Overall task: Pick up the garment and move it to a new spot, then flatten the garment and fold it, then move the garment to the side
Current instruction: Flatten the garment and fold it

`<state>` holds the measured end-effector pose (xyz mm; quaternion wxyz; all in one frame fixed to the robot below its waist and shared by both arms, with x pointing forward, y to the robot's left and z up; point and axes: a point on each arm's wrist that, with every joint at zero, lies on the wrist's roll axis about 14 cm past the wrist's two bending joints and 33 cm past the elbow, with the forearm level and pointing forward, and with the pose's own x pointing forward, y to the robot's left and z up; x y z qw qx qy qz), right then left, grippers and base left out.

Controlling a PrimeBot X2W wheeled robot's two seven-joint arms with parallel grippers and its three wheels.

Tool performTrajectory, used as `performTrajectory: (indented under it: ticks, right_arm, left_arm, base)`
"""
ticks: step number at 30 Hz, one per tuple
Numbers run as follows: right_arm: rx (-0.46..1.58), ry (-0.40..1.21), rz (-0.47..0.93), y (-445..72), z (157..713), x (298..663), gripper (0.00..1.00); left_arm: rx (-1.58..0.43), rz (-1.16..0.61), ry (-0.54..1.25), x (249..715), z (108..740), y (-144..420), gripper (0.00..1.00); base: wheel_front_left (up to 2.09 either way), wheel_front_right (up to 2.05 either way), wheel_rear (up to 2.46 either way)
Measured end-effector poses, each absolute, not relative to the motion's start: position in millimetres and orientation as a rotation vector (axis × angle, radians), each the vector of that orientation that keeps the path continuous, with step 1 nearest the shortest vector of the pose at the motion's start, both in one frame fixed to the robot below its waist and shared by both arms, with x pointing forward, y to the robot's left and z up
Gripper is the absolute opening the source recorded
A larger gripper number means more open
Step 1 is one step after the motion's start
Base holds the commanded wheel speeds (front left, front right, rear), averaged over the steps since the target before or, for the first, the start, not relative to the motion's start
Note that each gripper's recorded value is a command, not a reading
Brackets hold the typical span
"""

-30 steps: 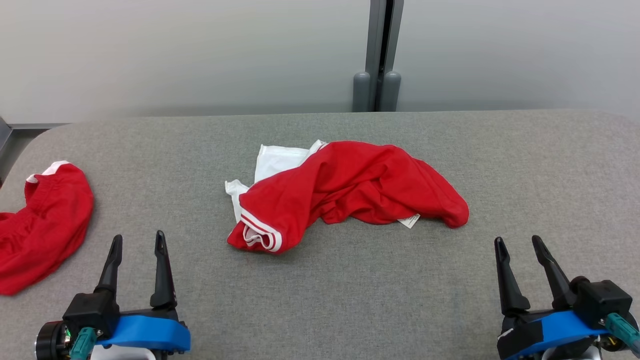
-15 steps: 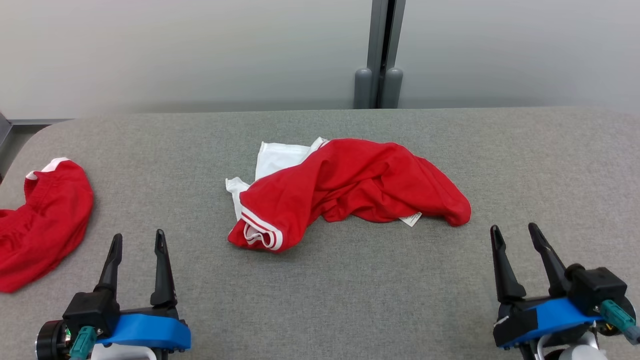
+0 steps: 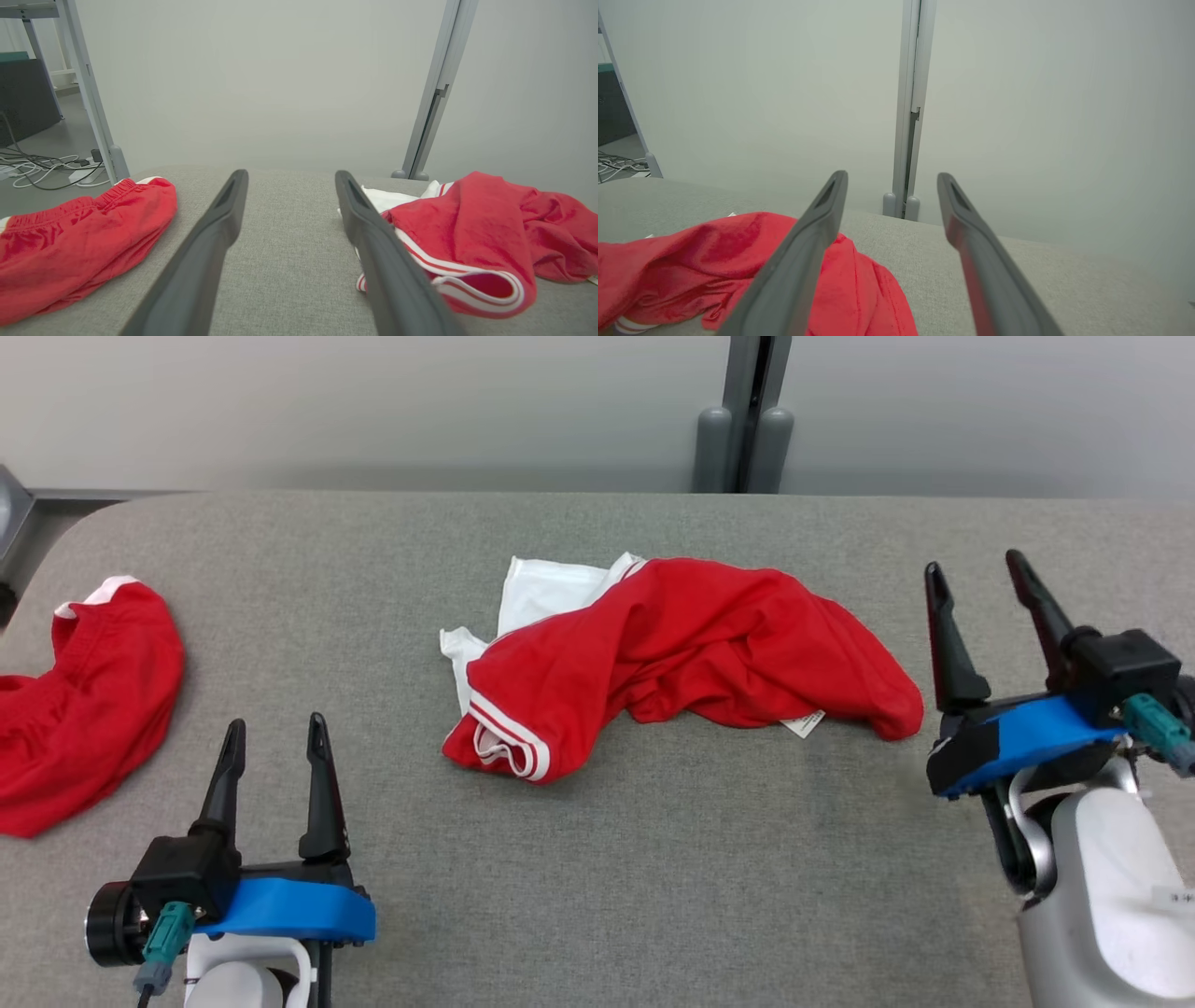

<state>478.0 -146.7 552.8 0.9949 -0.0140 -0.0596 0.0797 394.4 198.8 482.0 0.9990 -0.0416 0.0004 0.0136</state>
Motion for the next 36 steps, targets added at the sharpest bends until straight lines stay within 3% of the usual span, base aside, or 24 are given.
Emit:
performTrajectory:
  ticks: [7,17,27,28,29,36]
  right_arm:
    - [-0.065,0.047,0.148,-152.8,503.8,505.9,1.0]
    - [-0.067,0.364,0.15,-153.3,395.1,489.3,1.0]
    - [-0.053,0.424,0.192,-135.5,366.8,472.6,1.0]
    - [-0.051,0.423,0.196,-133.6,367.1,473.1,0.41]
    - [-0.047,0.426,0.199,-131.7,366.8,473.2,0.01]
    - [-0.005,0.381,0.201,-123.9,379.7,477.2,0.0]
  left_arm:
    - [-0.086,0.05,0.021,399.6,473.9,205.5,1.0]
    - [-0.086,0.082,0.055,399.0,461.8,214.0,1.0]
    - [-0.086,0.079,0.054,400.6,461.7,212.7,1.0]
    - [-0.085,0.076,0.054,401.0,461.9,212.0,1.0]
    - [-0.085,0.071,0.053,401.4,462.1,210.7,1.0]
    - [-0.085,0.064,0.042,401.8,466.0,208.1,1.0]
  base:
    - [0.0,0.0,0.0]
    - [0.0,0.0,0.0]
    - [0.0,0.0,0.0]
    - [0.0,0.0,0.0]
    - [0.0,0.0,0.0]
    - [0.0,0.0,0.0]
